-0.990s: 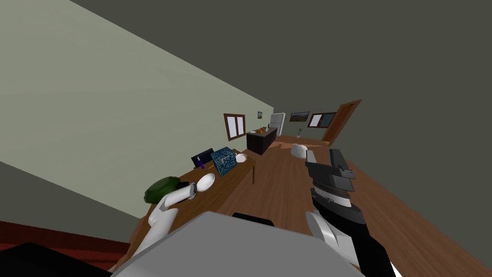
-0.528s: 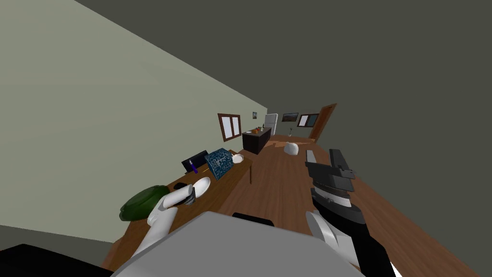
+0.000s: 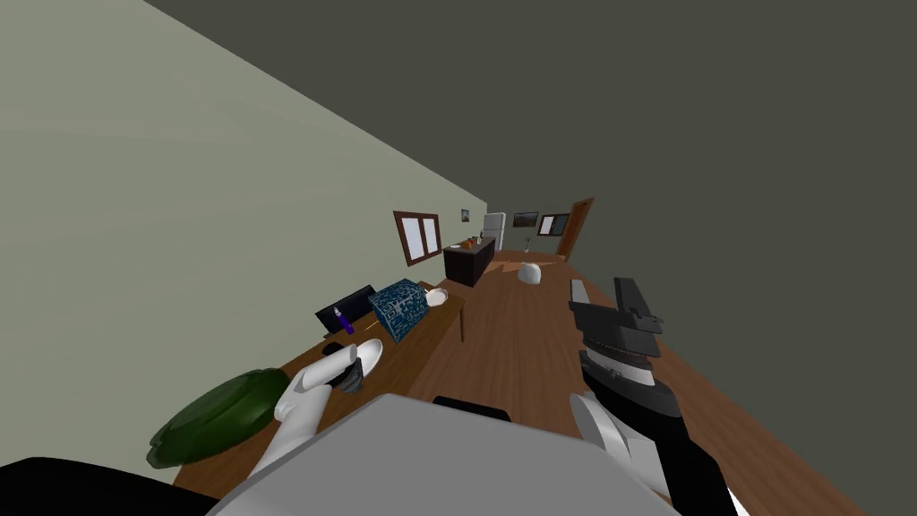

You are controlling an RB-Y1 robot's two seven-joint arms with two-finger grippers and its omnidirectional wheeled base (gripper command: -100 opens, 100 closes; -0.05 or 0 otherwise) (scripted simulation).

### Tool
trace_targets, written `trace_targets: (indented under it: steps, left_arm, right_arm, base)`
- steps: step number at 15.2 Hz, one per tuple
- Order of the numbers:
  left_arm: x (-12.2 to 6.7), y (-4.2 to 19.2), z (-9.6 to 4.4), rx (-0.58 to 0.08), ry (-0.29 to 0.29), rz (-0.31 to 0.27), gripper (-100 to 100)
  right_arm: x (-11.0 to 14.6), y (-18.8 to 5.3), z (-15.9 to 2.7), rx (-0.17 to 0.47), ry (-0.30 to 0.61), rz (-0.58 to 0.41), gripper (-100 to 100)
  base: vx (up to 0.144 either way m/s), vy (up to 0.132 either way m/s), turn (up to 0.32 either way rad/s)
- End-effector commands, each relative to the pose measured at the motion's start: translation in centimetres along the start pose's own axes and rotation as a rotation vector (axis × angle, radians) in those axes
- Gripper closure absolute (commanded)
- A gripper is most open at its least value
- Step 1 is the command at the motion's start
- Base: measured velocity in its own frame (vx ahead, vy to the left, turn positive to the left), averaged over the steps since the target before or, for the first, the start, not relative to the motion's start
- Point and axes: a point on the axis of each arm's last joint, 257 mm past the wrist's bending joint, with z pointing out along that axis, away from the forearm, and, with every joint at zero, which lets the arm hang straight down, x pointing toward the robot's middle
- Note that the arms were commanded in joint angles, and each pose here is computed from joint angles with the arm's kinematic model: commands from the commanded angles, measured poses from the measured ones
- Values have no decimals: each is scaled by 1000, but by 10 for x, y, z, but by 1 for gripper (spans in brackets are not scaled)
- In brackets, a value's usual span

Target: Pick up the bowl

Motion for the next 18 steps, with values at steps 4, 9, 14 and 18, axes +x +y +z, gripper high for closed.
trace_targets:
  steps: [4, 9, 14, 18]
  left_arm:
    - [0, 16, 9, -44, -2, -20, -100]
    - [2, 20, 15, -45, -2, -18, -100]
    - [1, 19, 16, -42, -3, -19, 100]
    - [-3, 12, 1, -47, -3, -21, 100]
  right_arm:
    - [0, 0, 0, 0, 0, 0, 0]
    - [0, 0, 0, 0, 0, 0, 0]
    - [0, 0, 0, 0, 0, 0, 0]
    - [0, 0, 0, 0, 0, 0, 0]
  base:
    - [-2, 25, -99]
    - [8, 28, 6]
    - [0, 1, 0]
    - [-8, -32, -13]
